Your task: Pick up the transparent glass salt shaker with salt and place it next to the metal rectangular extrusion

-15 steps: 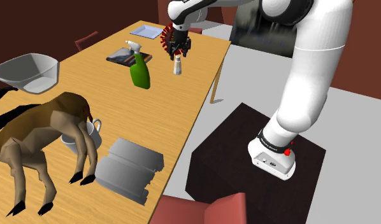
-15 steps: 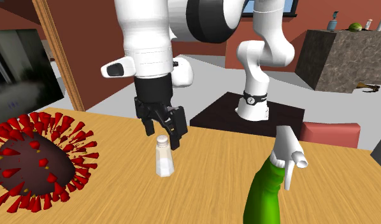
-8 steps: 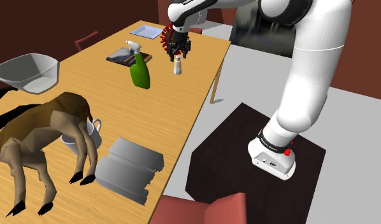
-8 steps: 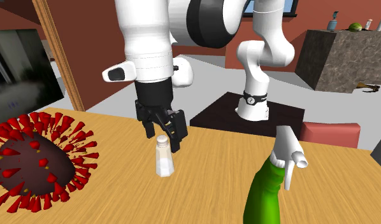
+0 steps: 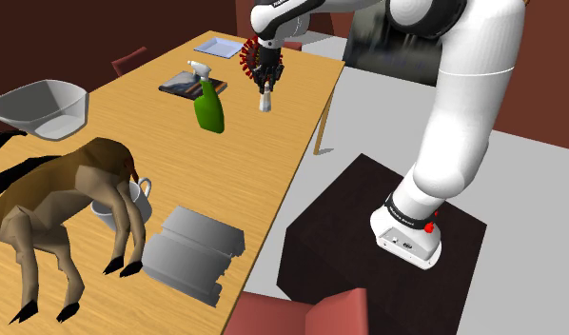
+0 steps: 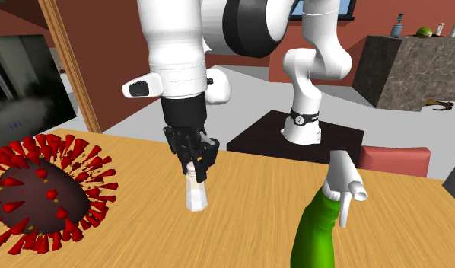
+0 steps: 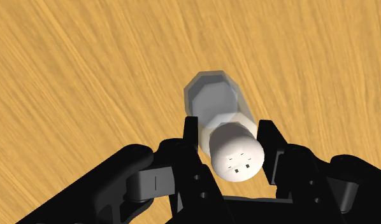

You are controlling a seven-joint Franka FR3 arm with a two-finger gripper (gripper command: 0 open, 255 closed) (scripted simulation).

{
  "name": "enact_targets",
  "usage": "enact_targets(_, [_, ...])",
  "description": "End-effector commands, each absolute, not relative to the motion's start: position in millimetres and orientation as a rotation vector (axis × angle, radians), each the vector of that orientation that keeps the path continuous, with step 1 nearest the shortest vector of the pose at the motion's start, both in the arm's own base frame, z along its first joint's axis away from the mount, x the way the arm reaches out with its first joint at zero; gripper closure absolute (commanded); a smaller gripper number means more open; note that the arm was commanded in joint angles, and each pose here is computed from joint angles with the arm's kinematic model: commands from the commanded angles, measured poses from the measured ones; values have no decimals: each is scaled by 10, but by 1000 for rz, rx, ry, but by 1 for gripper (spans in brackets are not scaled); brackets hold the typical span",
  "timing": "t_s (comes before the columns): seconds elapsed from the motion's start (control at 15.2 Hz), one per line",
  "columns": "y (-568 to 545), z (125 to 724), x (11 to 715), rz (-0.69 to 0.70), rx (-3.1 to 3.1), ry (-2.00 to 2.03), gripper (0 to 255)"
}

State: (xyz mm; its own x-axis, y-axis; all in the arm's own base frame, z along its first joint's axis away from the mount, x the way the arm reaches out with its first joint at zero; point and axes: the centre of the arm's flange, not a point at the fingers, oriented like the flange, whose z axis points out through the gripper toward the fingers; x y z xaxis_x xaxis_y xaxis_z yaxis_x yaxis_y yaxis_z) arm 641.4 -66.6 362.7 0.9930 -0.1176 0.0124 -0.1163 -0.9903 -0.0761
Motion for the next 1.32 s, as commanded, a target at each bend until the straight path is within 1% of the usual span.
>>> enact_targets(0.0, [-665, 3626, 6414, -25, -3061, 180, 255])
enact_targets(0.13, [-664, 3625, 6413, -26, -3061, 180, 255])
enact_targets(1.25, [-664, 4522, 6413, -26, -3061, 180, 255])
